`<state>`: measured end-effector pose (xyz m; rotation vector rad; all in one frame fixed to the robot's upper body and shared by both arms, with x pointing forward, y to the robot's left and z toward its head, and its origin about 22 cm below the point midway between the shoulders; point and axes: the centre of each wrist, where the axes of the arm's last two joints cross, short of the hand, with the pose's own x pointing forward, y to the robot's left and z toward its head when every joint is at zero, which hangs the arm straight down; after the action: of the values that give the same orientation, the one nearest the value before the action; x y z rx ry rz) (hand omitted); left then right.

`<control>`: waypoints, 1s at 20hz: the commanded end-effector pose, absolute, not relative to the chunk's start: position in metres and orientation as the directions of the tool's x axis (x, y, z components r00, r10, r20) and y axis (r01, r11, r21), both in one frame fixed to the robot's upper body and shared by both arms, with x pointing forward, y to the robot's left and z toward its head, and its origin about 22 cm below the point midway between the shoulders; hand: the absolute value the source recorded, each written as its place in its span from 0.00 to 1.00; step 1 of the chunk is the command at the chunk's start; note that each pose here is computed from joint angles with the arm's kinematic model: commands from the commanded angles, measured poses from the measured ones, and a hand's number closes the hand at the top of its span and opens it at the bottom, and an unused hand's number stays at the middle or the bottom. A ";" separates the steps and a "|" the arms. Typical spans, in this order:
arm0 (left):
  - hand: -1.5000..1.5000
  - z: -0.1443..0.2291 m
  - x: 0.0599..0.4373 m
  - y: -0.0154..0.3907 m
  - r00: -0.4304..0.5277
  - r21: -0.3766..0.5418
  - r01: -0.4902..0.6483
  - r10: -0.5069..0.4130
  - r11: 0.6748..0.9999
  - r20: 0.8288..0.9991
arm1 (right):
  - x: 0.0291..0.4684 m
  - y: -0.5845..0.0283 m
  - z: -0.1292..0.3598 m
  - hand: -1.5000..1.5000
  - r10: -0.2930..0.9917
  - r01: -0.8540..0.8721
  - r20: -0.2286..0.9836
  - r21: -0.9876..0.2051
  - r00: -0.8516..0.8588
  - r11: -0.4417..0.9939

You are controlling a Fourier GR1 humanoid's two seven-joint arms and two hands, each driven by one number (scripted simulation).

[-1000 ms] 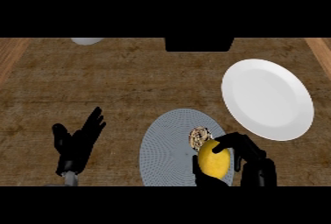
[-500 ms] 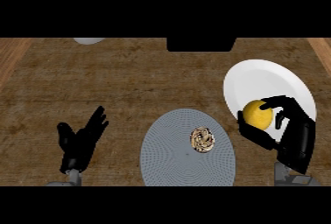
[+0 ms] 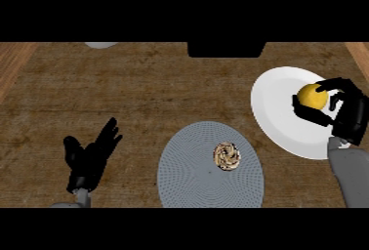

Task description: Pick the lemon from the placemat and place it in the plate

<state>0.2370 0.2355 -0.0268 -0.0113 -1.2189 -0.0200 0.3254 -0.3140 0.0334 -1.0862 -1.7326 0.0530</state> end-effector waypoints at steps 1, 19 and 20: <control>0.50 -0.031 0.243 0.234 0.359 0.014 0.016 -0.018 1.000 0.933 | 0.358 -0.338 0.027 1.00 0.669 0.643 0.741 -0.485 -0.056 0.592; 0.50 -0.017 0.251 0.230 0.341 0.015 0.054 -0.033 0.998 0.940 | 0.377 -0.364 0.001 0.00 0.514 0.430 0.856 -0.445 -0.054 0.785; 0.50 -0.037 0.235 0.229 0.362 -0.008 0.045 -0.009 0.999 0.932 | 0.374 -0.382 0.010 0.00 0.482 0.462 0.871 -0.389 -0.098 0.797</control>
<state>0.2439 0.2298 -0.0238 -0.0294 -1.2390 -0.0478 0.3739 -0.3732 0.0060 -0.7961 -1.6046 0.1601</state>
